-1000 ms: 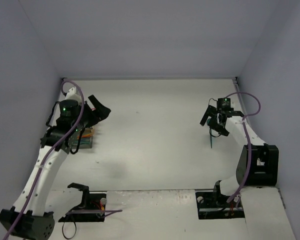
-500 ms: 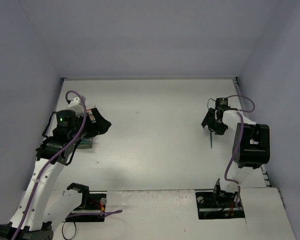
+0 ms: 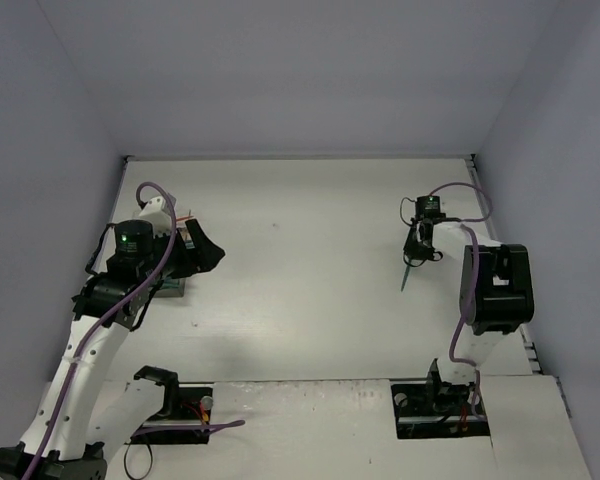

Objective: Sort the eating utensils into containers

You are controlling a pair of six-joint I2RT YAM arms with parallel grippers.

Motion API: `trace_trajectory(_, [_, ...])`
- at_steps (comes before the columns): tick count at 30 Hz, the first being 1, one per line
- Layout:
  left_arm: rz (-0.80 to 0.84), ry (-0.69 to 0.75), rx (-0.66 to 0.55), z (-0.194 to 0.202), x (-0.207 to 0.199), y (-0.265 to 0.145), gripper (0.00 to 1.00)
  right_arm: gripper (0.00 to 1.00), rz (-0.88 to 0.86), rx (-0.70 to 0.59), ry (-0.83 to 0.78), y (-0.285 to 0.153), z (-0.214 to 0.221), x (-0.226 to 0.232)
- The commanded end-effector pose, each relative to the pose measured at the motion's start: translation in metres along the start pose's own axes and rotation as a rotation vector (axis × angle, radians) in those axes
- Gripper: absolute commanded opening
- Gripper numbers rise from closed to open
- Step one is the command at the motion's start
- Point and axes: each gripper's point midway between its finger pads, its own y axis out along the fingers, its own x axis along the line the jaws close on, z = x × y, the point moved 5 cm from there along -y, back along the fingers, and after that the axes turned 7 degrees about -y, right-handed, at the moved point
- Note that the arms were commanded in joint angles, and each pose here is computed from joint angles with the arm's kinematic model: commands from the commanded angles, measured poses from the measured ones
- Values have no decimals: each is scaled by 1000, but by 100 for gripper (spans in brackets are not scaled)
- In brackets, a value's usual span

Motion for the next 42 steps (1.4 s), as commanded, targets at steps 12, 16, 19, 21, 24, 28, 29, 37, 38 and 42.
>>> trace_trajectory(12, [157,29,15,1,-38,-8,72,0,-385,-98,-277,-76,9,184])
trace_trajectory(16, [162,26,29,13,-53,0,72,0,-539,-187,-320,-131,2,239])
trace_trajectory(19, [179,26,30,26,-68,9,72,0,-629,-221,-332,-166,6,265])
trace_trajectory(21, [167,37,18,32,-74,16,72,0,-682,-239,-340,-188,11,276])
trace_trajectory(24, [155,40,26,43,-86,27,72,0,-752,-252,-338,-216,17,288])
trace_trajectory(28, [151,28,22,57,-101,44,72,0,-809,-260,-321,-242,25,292])
trace_trajectory(29, [138,29,20,58,-103,49,71,0,-822,-266,-319,-249,26,291])
trace_trajectory(37, [137,27,41,76,-121,70,65,0,-866,-294,-270,-278,28,276])
trace_trajectory(38, [133,17,46,78,-122,73,64,0,-870,-296,-266,-280,28,275])
trace_trajectory(42, [138,2,35,80,-128,79,57,0,-880,-303,-253,-287,30,266])
